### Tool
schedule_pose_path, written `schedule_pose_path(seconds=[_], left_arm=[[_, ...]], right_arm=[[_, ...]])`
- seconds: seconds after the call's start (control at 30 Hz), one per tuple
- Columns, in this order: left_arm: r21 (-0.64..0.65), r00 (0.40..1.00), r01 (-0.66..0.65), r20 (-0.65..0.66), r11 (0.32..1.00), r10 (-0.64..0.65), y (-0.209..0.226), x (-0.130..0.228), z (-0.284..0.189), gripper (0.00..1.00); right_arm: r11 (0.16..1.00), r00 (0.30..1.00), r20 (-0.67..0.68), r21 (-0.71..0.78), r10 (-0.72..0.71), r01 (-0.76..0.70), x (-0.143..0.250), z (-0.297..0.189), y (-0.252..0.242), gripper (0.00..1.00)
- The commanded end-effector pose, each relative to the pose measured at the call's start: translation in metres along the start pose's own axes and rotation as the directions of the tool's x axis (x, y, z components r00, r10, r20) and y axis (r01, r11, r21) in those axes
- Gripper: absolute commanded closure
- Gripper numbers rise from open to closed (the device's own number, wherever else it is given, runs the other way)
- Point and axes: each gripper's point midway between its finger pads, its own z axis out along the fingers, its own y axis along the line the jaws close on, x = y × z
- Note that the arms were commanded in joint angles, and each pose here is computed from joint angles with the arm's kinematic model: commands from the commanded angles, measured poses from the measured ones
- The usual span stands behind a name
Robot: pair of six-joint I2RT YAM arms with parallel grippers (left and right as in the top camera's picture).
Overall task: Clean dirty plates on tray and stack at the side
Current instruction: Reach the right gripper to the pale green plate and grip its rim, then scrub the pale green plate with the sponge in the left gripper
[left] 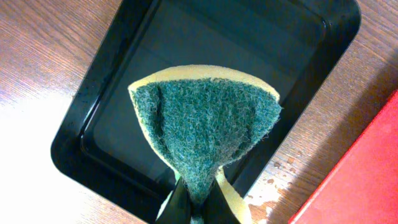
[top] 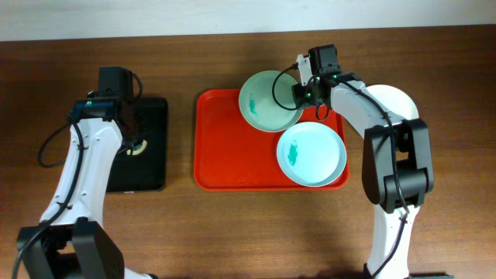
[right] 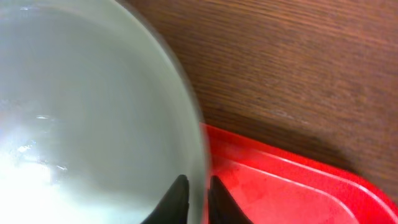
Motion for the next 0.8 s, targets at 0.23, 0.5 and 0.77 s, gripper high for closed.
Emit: schedule_pose_path(seconds=[0.23,0.5,0.77], left_arm=[[0.002,1.000,0.006,-0.003,1.000,-0.006,0.000,0.000,0.002,1.00],[0.009,1.000,0.006,-0.008,1.000,-0.006,-0.002,0.001,0.003,1.00],[0.009,1.000,0.006,-0.008,1.000,-0.006,-0.002,0.001,0.003,1.00]], right_arm=[[0.981,0.996,-0.093,-0.195,0.003,-0.021,0.020,-0.002,0.073,0.96],[0.974,0.980,-0.199,-0.222,0.007,-0.052,0.046,-0.006,0.123,0.77],[0.975,0.988,-0.104,-0.199,-0.116,0.094,0.032,0.005,0.119,0.72]])
